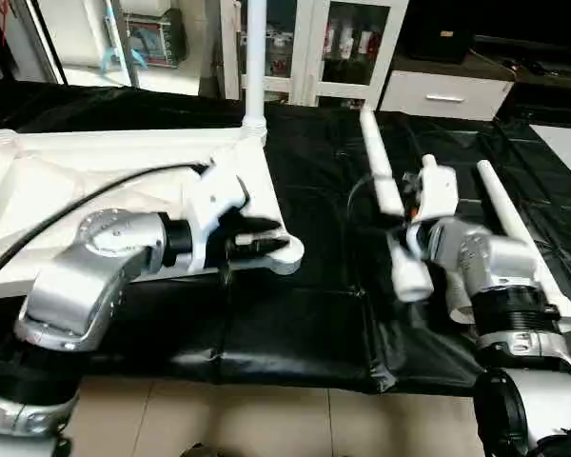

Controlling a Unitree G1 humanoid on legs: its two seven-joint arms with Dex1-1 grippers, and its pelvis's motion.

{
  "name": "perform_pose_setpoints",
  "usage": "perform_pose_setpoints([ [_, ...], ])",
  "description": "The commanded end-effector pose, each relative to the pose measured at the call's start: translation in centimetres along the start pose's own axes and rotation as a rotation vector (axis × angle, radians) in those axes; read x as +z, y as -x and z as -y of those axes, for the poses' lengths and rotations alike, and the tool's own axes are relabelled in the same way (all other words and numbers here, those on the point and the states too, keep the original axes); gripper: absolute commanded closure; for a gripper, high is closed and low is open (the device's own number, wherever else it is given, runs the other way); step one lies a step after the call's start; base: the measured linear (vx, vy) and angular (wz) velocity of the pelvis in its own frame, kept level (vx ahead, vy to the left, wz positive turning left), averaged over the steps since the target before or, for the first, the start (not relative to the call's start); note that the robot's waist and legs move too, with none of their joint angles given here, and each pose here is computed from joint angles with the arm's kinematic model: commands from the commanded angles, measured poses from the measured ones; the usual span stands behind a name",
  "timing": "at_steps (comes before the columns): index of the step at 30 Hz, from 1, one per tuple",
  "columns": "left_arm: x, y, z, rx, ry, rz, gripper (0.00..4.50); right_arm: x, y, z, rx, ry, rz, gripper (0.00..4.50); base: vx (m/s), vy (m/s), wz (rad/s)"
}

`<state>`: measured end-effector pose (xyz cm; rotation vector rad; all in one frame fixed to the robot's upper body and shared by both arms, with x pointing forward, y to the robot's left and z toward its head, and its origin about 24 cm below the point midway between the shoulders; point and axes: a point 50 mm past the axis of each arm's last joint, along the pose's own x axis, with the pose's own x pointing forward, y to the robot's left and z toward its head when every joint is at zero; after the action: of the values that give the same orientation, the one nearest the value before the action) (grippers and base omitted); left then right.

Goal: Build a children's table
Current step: Pick table leg

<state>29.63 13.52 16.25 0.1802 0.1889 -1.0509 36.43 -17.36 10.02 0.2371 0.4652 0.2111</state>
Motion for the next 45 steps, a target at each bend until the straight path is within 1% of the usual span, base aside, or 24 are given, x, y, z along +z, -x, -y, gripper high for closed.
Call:
perform_pose_setpoints([
  [1,1.2,0.0,-0.7,0.055,0.060,0.056,2.62,1.4,1.0,-0.9,0.135,-0.013,0.101,2.73,0.000,0.000,0.00],
  [3,1.9,-0.4,-1.0,0.075,0.144,0.120,2.39,1.5,1.9,-1.9,0.281,0.000,0.123,2.73,0.000,0.000,0.00],
  [5,2.3,-0.6,-1.0,0.066,0.177,0.150,2.21,1.5,2.5,-2.5,0.369,0.006,0.122,2.73,0.000,0.000,0.00],
  [6,2.3,-0.6,-1.0,0.066,0.177,0.150,2.19,1.5,2.5,-2.5,0.369,0.006,0.122,2.73,0.000,0.000,0.00],
  [7,3.1,-1.2,-0.8,0.030,0.232,0.216,2.16,1.2,4.3,-4.2,0.626,0.032,0.120,2.73,0.000,0.000,0.00],
  [8,3.6,-1.7,-0.6,0.005,0.267,0.239,2.08,1.1,5.6,-5.3,0.777,0.023,0.116,2.73,0.000,0.000,0.00],
  [9,3.8,-1.9,-0.6,-0.007,0.284,0.244,1.95,1.1,6.1,-5.7,0.834,0.013,0.113,2.73,0.000,0.000,0.00],
  [11,4.2,-2.4,-0.6,-0.027,0.359,0.253,1.79,0.9,6.8,-6.2,0.895,0.049,0.100,2.73,0.000,0.000,0.00],
  [14,4.5,-2.7,-0.5,-0.042,0.417,0.262,1.73,0.7,7.1,-6.3,0.927,0.075,0.096,2.74,0.000,0.000,0.00],
  [15,4.6,-2.8,-0.5,-0.049,0.436,0.260,1.64,0.6,7.3,-6.4,0.944,0.076,0.099,2.74,0.000,0.000,0.00],
  [16,4.5,-3.0,-0.5,-0.049,0.445,0.254,1.42,0.5,7.4,-6.6,0.965,0.076,0.099,2.74,0.000,0.000,0.00],
  [18,4.6,-3.2,-0.5,-0.054,0.458,0.257,1.38,0.4,7.6,-6.7,0.984,0.081,0.095,2.74,0.000,0.000,0.00],
  [19,4.8,-3.3,-0.4,-0.073,0.480,0.279,1.34,0.2,7.9,-6.8,1.004,0.085,0.088,2.74,0.000,0.000,0.00],
  [22,5.2,-3.3,-0.2,-0.090,0.502,0.301,1.00,0.1,8.2,-6.9,1.019,0.089,0.081,2.74,0.000,0.000,0.00],
  [25,5.0,-3.4,-0.3,-0.075,0.517,0.290,0.92,0.2,8.1,-6.9,1.010,0.090,0.089,2.74,0.000,0.000,0.00],
  [26,4.9,-3.5,-0.4,-0.068,0.525,0.287,0.79,0.2,8.1,-6.9,1.003,0.087,0.094,2.74,0.000,0.000,0.00],
  [27,4.7,-3.5,-0.6,-0.043,0.549,0.283,0.66,0.5,7.9,-6.7,0.977,0.083,0.114,2.74,0.000,0.000,0.00],
  [28,4.7,-3.5,-0.6,-0.043,0.549,0.283,0.60,0.5,7.9,-6.7,0.977,0.083,0.114,2.74,0.000,0.000,0.00],
  [30,4.5,-3.3,-1.1,-0.009,0.588,0.297,0.58,1.2,7.4,-6.1,0.910,0.074,0.164,2.74,0.000,0.000,0.00],
  [31,4.5,-3.3,-1.2,-0.007,0.589,0.298,0.36,1.2,7.3,-6.1,0.904,0.072,0.169,2.74,0.000,0.000,0.00],
  [32,4.4,-3.1,-1.3,0.005,0.595,0.302,0.36,1.7,7.1,-5.8,0.868,0.056,0.201,2.74,0.000,0.000,0.00],
  [35,4.1,-2.7,-1.3,0.023,0.593,0.297,0.09,2.4,6.9,-5.6,0.826,0.032,0.245,2.74,0.000,0.000,0.00],
  [41,3.9,-2.5,-1.4,0.046,0.604,0.302,0.00,2.5,7.1,-5.8,0.839,0.027,0.254,2.74,0.000,0.000,0.00],
  [45,4.3,-2.4,-1.5,0.044,0.611,0.325,0.00,2.2,7.2,-6.1,0.864,0.033,0.235,2.74,0.000,0.000,0.00],
])
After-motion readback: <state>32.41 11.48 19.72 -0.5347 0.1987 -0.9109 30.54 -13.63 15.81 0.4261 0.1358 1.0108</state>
